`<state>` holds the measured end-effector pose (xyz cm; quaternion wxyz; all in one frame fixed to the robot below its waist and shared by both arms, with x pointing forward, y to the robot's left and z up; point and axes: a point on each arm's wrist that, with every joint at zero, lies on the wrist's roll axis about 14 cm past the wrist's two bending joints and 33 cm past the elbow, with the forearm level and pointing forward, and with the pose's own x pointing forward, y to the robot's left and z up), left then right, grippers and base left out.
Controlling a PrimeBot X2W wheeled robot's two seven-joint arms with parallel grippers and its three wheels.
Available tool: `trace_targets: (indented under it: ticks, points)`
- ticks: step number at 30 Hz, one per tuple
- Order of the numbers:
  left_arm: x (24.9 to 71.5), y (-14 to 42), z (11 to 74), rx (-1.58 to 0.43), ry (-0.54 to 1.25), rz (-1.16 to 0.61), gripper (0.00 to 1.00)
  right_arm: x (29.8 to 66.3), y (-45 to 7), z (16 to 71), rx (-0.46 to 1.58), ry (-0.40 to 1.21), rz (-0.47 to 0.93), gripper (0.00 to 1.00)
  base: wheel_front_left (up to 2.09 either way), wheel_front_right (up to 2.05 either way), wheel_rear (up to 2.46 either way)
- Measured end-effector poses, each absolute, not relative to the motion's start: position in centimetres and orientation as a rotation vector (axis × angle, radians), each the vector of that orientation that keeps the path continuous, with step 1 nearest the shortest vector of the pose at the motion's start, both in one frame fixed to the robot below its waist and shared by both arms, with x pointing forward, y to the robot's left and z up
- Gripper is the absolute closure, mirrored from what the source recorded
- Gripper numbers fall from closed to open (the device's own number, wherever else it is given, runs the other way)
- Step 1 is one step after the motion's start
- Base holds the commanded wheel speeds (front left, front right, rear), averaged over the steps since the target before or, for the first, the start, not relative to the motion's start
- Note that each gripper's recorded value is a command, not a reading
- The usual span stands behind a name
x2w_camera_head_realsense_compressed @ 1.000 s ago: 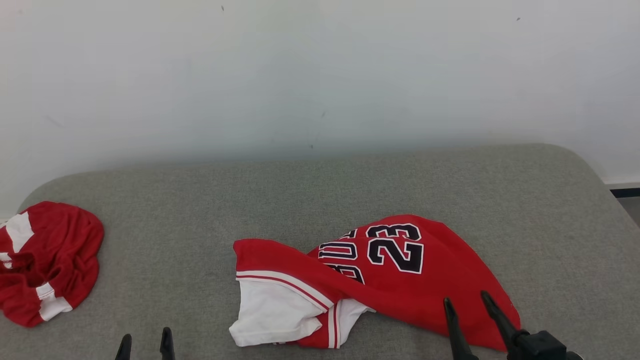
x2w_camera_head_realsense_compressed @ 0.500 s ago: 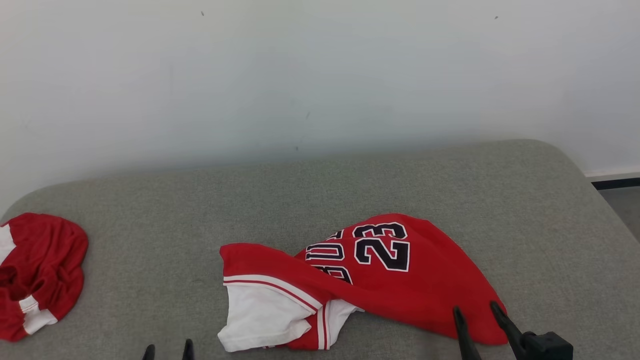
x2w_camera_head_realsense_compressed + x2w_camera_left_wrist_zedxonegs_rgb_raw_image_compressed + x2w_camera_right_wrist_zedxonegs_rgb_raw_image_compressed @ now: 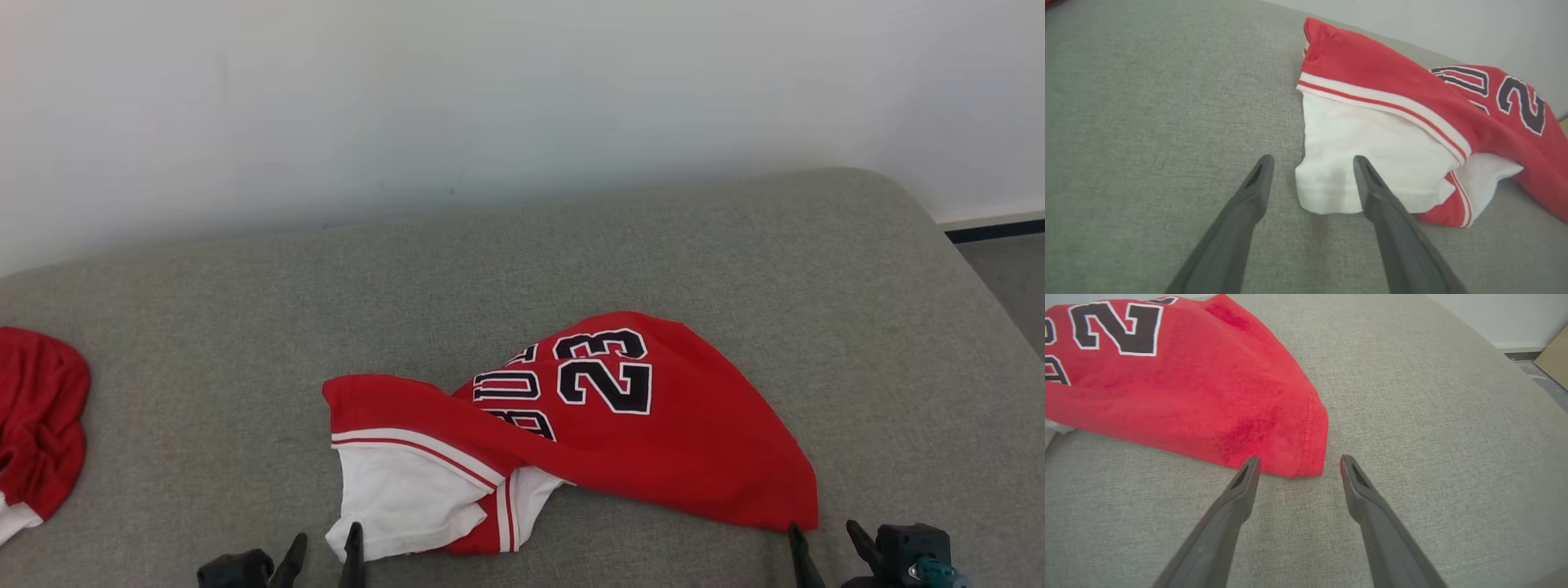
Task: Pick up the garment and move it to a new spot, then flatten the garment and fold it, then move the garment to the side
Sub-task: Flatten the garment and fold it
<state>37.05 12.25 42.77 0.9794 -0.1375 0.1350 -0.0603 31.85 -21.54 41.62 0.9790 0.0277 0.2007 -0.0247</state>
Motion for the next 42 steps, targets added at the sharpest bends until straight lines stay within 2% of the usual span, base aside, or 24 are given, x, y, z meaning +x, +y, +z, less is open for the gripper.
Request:
trace_targets:
  ticks: [13, 14, 15, 16, 22, 40, 41, 42]
  points:
    - [38.8, 10.6, 38.5, -0.295, 0.436, -0.137, 0.0, 32.9, -22.8, 38.8, 0.087, 0.503, -0.096, 0.0, 0.0, 0.0, 0.0]
    - [38.9, 10.6, 38.3, -0.293, 0.439, -0.136, 0.1, 33.0, -22.8, 38.7, 0.088, 0.508, -0.096, 0.0, 0.0, 0.0, 0.0]
    - [39.0, 10.5, 38.2, -0.293, 0.443, -0.137, 0.65, 33.1, -22.9, 38.6, 0.088, 0.511, -0.097, 0.0, 0.0, 0.0, 0.0]
    - [39.1, 10.6, 38.1, -0.292, 0.445, -0.136, 0.98, 33.3, -22.9, 38.5, 0.091, 0.514, -0.1, 0.0, 0.0, 0.0, 0.0]
    - [39.5, 11.1, 38.2, -0.291, 0.416, -0.119, 1.0, 33.8, -23.4, 38.1, 0.132, 0.515, -0.123, 0.0, 0.0, 0.0, 0.0]
    - [39.4, 12.2, 38.4, -0.286, 0.385, -0.095, 1.0, 35.4, -21.3, 37.1, 0.15, 0.528, -0.063, 0.0, 0.0, 0.0, 0.0]
    - [39.4, 12.2, 38.4, -0.286, 0.385, -0.095, 1.0, 35.4, -21.1, 37.0, 0.148, 0.531, -0.059, 0.27, 0.0, 0.0, 0.0]
    - [39.4, 12.3, 38.5, -0.285, 0.384, -0.096, 1.0, 35.4, -21.1, 37.0, 0.148, 0.534, -0.056, 0.65, 0.0, 0.0, 0.0]
